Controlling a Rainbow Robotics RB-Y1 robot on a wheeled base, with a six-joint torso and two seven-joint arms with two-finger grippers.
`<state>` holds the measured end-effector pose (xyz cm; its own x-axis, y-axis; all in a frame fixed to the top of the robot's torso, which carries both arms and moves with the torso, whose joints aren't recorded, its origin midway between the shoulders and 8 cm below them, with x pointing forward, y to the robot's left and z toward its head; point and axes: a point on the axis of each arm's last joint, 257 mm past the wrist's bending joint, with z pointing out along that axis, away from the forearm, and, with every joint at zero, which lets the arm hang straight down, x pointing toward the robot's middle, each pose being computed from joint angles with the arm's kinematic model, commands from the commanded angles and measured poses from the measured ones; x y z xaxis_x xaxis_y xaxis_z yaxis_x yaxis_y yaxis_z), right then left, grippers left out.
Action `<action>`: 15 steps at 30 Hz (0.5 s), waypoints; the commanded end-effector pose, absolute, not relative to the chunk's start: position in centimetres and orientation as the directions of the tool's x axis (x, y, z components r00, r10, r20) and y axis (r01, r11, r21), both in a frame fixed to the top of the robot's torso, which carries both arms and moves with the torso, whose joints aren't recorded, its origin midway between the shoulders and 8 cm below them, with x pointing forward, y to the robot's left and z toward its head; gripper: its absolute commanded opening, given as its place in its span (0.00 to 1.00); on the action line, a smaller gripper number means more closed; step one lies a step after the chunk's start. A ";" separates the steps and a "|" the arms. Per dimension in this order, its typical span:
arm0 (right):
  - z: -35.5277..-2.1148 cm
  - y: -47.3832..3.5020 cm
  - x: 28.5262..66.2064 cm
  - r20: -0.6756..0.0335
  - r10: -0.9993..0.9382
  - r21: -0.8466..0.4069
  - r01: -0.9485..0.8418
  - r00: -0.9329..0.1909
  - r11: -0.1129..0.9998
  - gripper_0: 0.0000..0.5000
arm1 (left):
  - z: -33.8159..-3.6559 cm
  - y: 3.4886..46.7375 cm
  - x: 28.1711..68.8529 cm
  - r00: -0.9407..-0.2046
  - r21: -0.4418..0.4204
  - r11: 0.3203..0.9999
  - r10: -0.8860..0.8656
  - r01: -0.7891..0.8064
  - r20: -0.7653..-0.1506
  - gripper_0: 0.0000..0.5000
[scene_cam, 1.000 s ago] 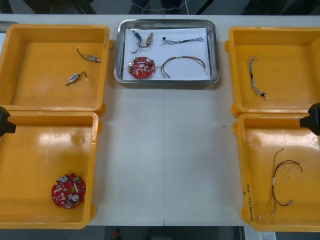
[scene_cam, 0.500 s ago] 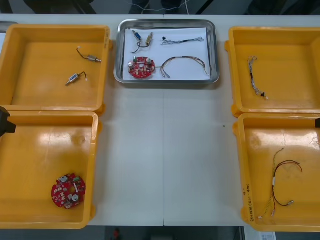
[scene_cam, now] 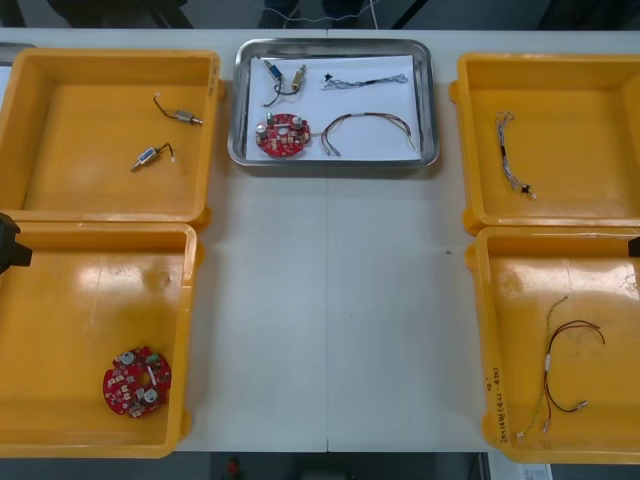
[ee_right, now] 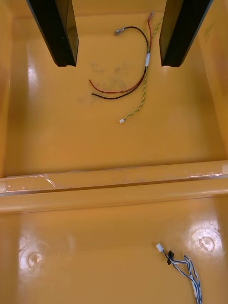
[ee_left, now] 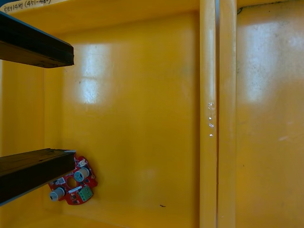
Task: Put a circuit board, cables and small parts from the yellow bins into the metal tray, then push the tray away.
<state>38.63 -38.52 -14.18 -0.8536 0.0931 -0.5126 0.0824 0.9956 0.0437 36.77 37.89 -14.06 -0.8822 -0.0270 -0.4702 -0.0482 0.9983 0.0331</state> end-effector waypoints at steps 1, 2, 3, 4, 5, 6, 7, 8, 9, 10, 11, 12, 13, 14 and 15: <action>-13.0 -40.1 38.3 -0.528 0.080 0.005 0.091 -0.845 0.996 1.00 | -12.8 39.4 36.3 -0.876 0.110 0.994 0.045 -0.009 -0.481 1.00; -13.0 -40.1 38.3 -0.528 0.080 0.005 0.091 -0.845 0.996 1.00 | -12.8 39.4 36.3 -0.876 0.110 0.994 0.045 -0.009 -0.481 1.00; -13.0 -40.1 38.3 -0.528 0.080 0.005 0.091 -0.845 0.996 1.00 | -12.8 39.4 36.3 -0.876 0.110 0.994 0.045 -0.009 -0.481 1.00; -13.0 -40.1 38.3 -0.528 0.080 0.005 0.091 -0.845 0.996 1.00 | -12.8 39.4 36.3 -0.876 0.110 0.994 0.045 -0.009 -0.481 1.00; -13.0 -40.1 38.3 -0.528 0.080 0.005 0.091 -0.845 0.996 1.00 | -12.8 39.4 36.3 -0.876 0.110 0.994 0.045 -0.009 -0.481 1.00; -13.0 -40.1 38.3 -0.528 0.080 0.005 0.091 -0.845 0.996 1.00 | -12.8 39.4 36.3 -0.876 0.110 0.994 0.045 -0.009 -0.481 1.00; -13.0 -40.1 38.3 -0.528 0.080 0.005 0.091 -0.845 0.996 1.00 | -12.8 39.4 36.3 -0.876 0.110 0.994 0.045 -0.009 -0.481 1.00; -13.0 -40.1 38.3 -0.528 0.080 0.005 0.091 -0.845 0.996 1.00 | -12.8 39.4 36.3 -0.876 0.110 0.994 0.045 -0.009 -0.481 1.00; -13.0 -40.1 38.3 -0.528 0.080 0.005 0.091 -0.845 0.996 1.00 | -12.8 39.4 36.3 -0.876 0.110 0.994 0.045 -0.009 -0.481 1.00; -13.0 -40.1 38.3 -0.528 0.080 0.005 0.091 -0.845 0.996 1.00 | -12.8 39.4 36.3 -0.876 0.110 0.994 0.045 -0.009 -0.481 1.00; -13.0 -40.1 38.3 -0.528 0.080 0.005 0.091 -0.845 0.996 1.00 | -12.8 39.4 36.3 -0.876 0.110 0.994 0.045 -0.009 -0.481 1.00; -13.0 -40.1 38.3 -0.528 0.080 0.005 0.091 -0.845 0.996 1.00 | -12.8 39.4 36.3 -0.876 0.110 0.994 0.045 -0.009 -0.481 1.00; -13.0 -40.1 38.3 -0.528 0.080 0.005 0.091 -0.845 0.996 1.00 | -12.8 39.4 36.3 -0.876 0.110 0.994 0.045 -0.009 -0.481 1.00; -13.0 -40.1 38.3 -0.528 0.080 0.005 0.091 -0.845 0.996 1.00 | -12.8 39.4 36.3 -0.876 0.110 0.994 0.045 -0.009 -0.481 1.00; -13.0 -40.1 38.3 -0.528 0.080 0.005 0.091 -0.845 0.996 1.00 | -12.8 39.4 36.3 -0.876 0.110 0.994 0.045 -0.009 -0.481 1.00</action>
